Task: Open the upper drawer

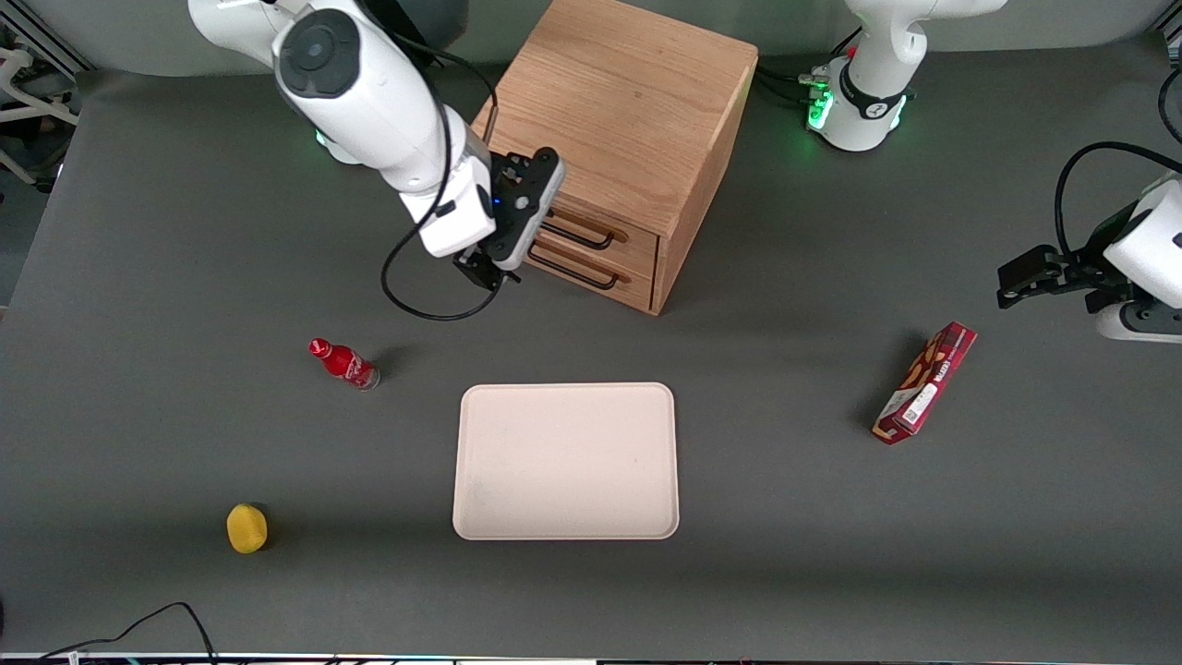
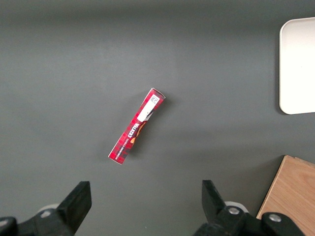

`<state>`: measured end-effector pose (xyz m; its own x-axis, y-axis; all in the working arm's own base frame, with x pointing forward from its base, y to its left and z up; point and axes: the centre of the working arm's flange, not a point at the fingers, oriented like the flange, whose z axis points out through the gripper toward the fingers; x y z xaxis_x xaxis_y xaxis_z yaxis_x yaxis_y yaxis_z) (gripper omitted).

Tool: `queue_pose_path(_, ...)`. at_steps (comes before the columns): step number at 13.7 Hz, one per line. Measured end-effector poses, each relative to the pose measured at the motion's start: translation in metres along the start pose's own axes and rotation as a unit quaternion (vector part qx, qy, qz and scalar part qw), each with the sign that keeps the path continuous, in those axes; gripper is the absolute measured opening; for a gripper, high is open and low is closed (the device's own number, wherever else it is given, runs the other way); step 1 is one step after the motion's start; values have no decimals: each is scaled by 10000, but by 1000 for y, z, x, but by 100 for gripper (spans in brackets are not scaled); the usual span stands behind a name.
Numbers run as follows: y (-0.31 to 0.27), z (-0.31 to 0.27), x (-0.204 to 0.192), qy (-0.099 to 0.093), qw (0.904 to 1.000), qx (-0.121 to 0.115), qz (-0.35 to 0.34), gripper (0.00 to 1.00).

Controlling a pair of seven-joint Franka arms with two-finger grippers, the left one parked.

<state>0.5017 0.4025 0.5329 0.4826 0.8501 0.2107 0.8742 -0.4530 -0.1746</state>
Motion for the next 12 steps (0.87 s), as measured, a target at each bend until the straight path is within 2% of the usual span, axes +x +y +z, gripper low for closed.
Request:
queue_pose_path(2,-9,16,6,-74,9999,49,-108,100)
queue_pose_path(7,-4,44,14,-8,9997,108,-213,100)
queue_pose_path(12,1,62,10,-67,9992,-23,-398,100)
